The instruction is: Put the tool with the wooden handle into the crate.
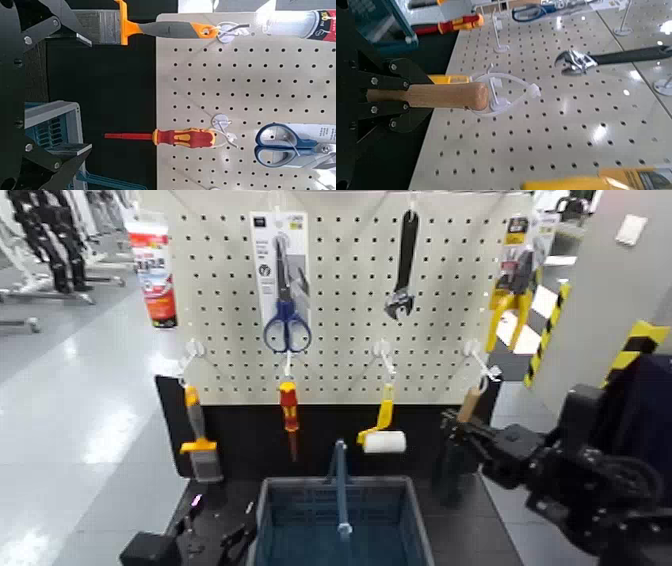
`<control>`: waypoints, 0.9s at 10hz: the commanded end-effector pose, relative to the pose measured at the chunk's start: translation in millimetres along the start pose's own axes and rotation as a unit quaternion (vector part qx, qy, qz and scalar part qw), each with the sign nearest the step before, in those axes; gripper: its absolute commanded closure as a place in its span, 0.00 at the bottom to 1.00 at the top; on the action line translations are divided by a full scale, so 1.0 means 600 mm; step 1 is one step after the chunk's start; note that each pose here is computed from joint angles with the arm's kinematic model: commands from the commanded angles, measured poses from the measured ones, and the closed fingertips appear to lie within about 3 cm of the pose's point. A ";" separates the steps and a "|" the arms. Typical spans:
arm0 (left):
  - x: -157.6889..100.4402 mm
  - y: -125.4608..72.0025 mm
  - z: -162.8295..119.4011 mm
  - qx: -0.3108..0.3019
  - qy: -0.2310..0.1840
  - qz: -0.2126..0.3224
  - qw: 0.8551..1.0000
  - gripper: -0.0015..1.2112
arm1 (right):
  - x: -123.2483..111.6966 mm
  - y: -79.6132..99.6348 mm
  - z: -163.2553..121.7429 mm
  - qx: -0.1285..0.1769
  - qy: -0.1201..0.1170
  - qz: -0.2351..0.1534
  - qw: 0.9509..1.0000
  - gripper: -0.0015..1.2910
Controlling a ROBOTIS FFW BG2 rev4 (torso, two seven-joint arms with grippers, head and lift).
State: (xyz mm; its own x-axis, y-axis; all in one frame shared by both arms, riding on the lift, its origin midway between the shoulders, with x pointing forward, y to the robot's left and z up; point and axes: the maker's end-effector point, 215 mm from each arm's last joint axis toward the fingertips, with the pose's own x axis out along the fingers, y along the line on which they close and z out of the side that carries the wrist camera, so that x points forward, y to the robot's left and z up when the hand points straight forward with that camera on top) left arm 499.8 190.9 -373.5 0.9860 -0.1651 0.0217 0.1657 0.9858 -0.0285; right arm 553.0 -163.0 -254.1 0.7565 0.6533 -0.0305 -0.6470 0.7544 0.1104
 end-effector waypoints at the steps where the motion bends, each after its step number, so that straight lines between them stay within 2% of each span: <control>1: 0.000 -0.001 -0.001 -0.001 0.001 0.000 1.000 0.30 | 0.033 0.087 -0.043 0.051 0.008 0.056 0.997 0.90; 2: 0.000 -0.001 -0.002 -0.001 0.002 0.000 1.000 0.30 | 0.042 0.108 -0.056 0.066 0.010 0.072 0.995 0.90; 4: 0.000 -0.002 -0.002 -0.001 0.002 -0.001 1.000 0.30 | 0.055 0.124 -0.098 0.089 0.019 0.085 0.992 0.90; 6: -0.001 -0.001 -0.003 -0.001 0.003 0.000 1.000 0.30 | 0.076 0.148 -0.174 0.123 0.038 0.104 0.986 0.90; 9: -0.002 -0.001 -0.002 -0.003 0.001 0.002 1.000 0.30 | 0.094 0.178 -0.268 0.142 0.076 0.115 0.980 0.89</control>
State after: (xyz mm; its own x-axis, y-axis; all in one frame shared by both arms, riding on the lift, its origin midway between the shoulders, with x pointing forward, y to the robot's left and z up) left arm 498.5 189.7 -374.9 0.9863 -0.1637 0.0190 0.1643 0.9858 -0.0339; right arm 512.8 -38.6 -394.9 0.5616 0.8206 -0.1061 -0.7322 0.5525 0.3982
